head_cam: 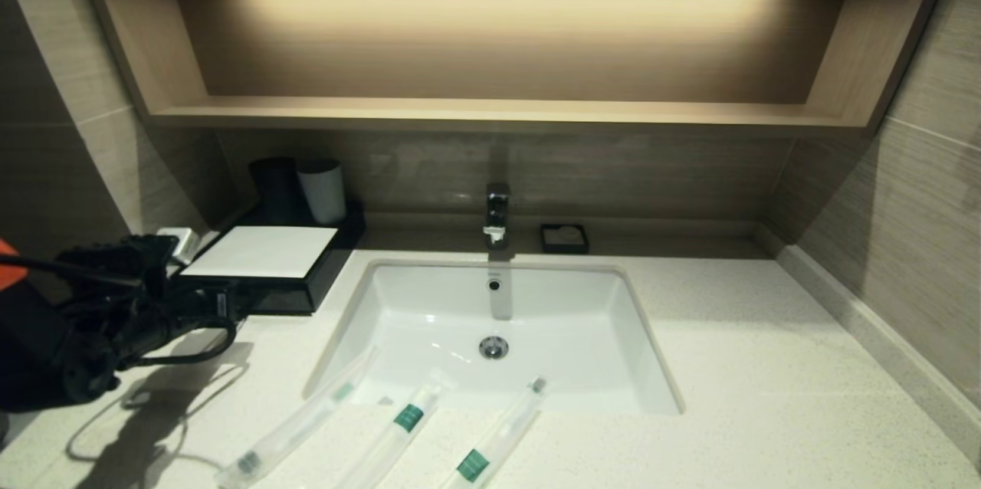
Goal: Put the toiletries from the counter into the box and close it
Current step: Open the drawer
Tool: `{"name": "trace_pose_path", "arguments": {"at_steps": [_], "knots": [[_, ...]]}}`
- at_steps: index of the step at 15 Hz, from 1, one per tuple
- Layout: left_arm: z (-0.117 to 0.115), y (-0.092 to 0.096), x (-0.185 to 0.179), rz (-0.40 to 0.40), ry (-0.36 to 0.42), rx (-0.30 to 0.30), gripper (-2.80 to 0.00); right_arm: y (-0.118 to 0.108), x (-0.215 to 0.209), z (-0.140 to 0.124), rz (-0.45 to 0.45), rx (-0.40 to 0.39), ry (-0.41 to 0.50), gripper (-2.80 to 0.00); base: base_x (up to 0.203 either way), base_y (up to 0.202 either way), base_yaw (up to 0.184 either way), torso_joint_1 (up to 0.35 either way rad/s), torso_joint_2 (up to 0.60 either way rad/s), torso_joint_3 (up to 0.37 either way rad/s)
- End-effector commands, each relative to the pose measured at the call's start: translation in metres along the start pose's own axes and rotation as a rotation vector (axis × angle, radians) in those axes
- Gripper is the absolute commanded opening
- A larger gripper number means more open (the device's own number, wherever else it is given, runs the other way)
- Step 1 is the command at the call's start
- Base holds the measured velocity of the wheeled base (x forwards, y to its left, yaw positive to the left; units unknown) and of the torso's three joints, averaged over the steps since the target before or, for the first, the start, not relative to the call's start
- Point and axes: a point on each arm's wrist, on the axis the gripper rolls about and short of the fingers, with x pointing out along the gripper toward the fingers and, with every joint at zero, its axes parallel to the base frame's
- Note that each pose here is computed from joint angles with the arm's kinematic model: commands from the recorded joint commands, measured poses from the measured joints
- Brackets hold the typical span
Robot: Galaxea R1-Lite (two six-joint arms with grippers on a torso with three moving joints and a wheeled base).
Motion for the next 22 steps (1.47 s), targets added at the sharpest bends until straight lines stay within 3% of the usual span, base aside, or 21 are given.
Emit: {"name": "trace_pose_path", "arguments": {"at_steps": [1, 22], "knots": [[-0.0020, 0.0005, 0.0004, -0.001, 0.000, -0.002, -2.80, 0.0000, 0.0001, 0.0001, 0.001, 0.000, 0.000, -2.80, 0.000, 0.000, 0.000, 0.000, 0.00, 0.000], [-0.0102, 0.0023, -0.0055, 0.016, -0.042, 0.007, -2.80, 0.0000, 0.0001, 0.0001, 0.001, 0.000, 0.000, -2.80, 0.000, 0.000, 0.000, 0.000, 0.00, 0.000]]}}
